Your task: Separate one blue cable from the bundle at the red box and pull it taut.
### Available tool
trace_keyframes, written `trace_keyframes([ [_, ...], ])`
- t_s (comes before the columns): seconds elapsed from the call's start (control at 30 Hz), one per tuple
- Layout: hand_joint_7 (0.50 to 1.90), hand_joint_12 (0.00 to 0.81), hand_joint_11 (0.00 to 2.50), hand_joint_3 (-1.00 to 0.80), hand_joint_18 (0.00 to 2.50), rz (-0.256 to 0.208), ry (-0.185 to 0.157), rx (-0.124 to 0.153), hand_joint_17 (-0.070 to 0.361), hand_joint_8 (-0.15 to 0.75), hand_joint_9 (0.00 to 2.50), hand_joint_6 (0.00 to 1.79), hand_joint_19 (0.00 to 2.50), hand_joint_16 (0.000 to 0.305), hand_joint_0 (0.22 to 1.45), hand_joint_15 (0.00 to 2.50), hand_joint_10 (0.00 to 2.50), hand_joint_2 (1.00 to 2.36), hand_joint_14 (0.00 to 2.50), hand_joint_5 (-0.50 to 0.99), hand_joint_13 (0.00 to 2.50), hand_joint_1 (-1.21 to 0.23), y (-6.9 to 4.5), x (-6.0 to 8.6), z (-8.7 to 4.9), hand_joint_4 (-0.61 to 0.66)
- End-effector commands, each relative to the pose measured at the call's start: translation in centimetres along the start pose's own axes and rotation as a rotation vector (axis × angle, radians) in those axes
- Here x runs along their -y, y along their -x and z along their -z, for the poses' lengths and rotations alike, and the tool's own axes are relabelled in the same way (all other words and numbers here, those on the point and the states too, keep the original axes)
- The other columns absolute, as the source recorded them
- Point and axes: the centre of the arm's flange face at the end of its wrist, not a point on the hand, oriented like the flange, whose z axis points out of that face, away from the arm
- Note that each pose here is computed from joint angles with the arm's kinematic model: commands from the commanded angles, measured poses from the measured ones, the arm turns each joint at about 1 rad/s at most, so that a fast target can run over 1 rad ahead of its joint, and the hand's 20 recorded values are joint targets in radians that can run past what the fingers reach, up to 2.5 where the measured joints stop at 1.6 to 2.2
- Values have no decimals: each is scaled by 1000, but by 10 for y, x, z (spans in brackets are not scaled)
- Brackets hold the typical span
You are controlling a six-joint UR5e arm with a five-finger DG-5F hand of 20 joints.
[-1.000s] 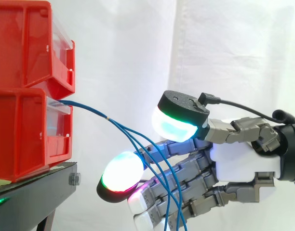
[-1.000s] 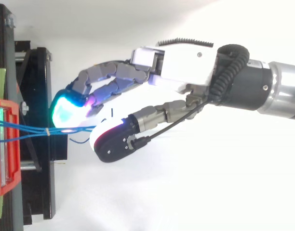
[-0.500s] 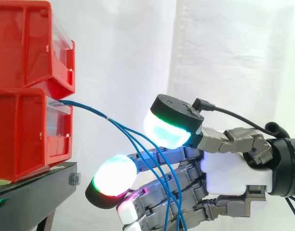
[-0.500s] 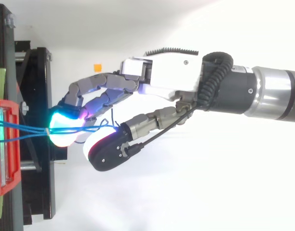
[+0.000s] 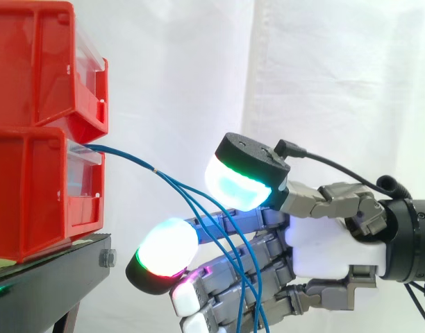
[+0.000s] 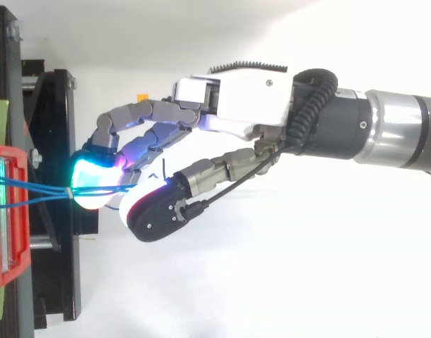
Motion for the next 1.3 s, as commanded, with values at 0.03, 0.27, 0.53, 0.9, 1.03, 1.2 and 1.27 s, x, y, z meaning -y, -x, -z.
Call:
trace_keyframes([
  [0.03,1126,385,644,-467,531,-22,-3,-21,114,284,676,502,664,51,558,579,17,1002,23,-183,748,-605,3,12,-8,167],
  [0.27,1180,388,663,-497,546,-19,16,-58,118,287,687,501,677,52,543,594,17,1000,23,-175,758,-532,-3,9,-15,149],
  [0.53,1233,398,667,-500,559,-21,19,-96,122,293,692,500,683,54,527,598,19,1000,23,-169,761,-490,-3,9,-14,141],
  [0.9,1234,403,689,-500,564,-21,28,-112,125,297,698,500,697,55,519,609,17,1000,22,-170,766,-493,5,-5,-21,143],
  [1.03,1234,405,689,-500,565,-21,32,-102,125,296,699,500,688,56,517,603,19,1000,21,-171,765,-494,14,-5,-21,140],
  [1.2,1234,405,688,-500,566,-21,37,-106,125,298,699,500,690,56,519,606,19,1000,23,-171,762,-500,17,-5,-21,146],
  [1.27,1232,404,689,-500,565,-20,37,-106,125,296,699,500,688,56,521,608,19,1000,23,-171,761,-504,17,-5,-21,146],
])
